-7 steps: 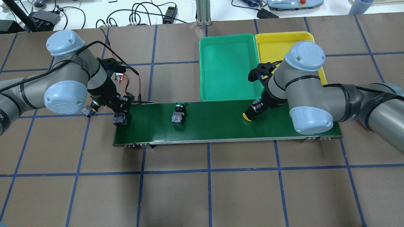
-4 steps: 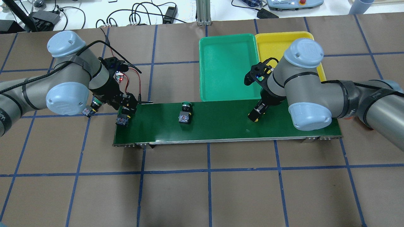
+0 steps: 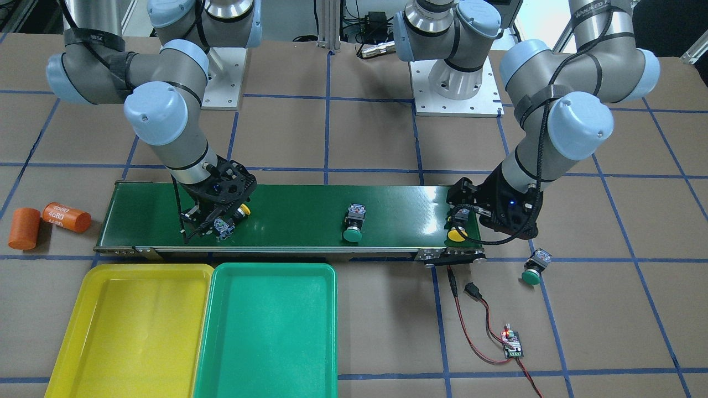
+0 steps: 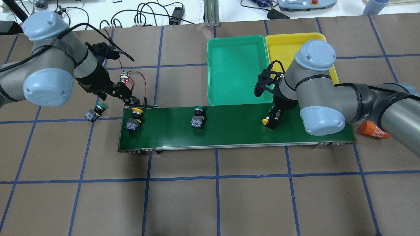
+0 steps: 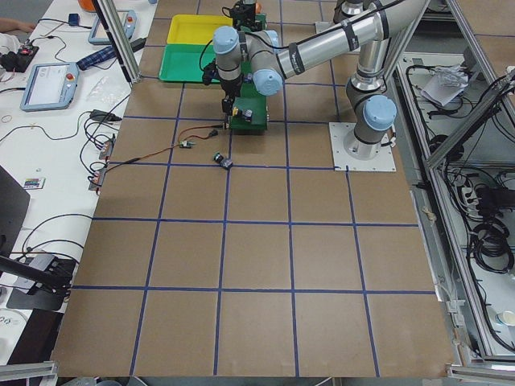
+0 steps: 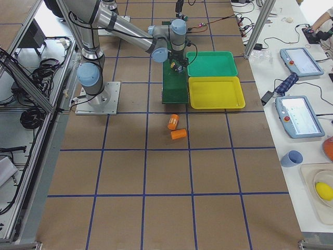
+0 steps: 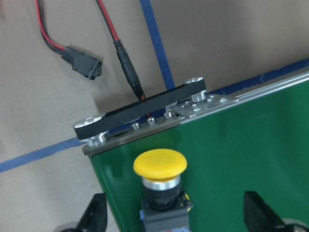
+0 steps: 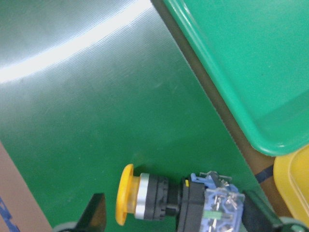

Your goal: Sort buttons by color to trays

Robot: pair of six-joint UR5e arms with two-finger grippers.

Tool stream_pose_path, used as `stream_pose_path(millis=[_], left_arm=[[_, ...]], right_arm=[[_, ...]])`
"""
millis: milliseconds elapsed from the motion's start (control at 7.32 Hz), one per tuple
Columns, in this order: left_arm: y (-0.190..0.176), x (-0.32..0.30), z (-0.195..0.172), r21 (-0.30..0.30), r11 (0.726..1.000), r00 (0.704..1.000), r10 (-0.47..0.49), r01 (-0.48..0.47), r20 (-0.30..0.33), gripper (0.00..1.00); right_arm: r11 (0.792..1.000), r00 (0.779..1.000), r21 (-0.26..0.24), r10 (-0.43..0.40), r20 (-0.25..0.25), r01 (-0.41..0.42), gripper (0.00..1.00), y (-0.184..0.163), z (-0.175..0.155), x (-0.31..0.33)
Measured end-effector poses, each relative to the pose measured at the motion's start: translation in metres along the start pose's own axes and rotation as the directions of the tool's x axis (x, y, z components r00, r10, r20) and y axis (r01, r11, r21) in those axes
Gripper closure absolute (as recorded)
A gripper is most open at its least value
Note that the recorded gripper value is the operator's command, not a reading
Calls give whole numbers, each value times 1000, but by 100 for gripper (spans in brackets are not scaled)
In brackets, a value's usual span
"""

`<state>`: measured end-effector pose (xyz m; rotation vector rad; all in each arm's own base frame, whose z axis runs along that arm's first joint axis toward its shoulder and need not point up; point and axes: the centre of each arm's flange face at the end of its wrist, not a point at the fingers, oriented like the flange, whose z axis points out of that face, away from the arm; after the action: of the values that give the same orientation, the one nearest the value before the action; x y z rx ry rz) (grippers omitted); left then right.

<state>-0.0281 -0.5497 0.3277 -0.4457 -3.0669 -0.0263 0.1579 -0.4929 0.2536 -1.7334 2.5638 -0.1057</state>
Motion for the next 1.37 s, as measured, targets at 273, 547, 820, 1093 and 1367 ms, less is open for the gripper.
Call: stream_pose_path(millis=[273, 547, 820, 1093, 1367], left_arm=[[6, -58, 8, -50, 999, 999, 4, -1, 49, 0], [1, -95, 32, -46, 998, 997, 33, -30, 63, 0], [5, -131, 62, -49, 997, 997, 61, -58, 50, 0], [8, -140, 95, -72, 991, 993, 114, -113, 9, 0], [9, -140, 118, -77, 987, 990, 135, -138, -34, 0]], right_arm=[[977, 979, -62, -203, -3, 202, 0, 7, 0, 0], [918, 921, -76, -389, 15, 389, 0, 8, 2, 0], [875, 878, -74, -478, 26, 479, 8, 8, 4, 1], [844, 847, -74, -530, 32, 531, 32, 9, 5, 1], [824, 828, -87, -559, 42, 560, 52, 13, 6, 1]])
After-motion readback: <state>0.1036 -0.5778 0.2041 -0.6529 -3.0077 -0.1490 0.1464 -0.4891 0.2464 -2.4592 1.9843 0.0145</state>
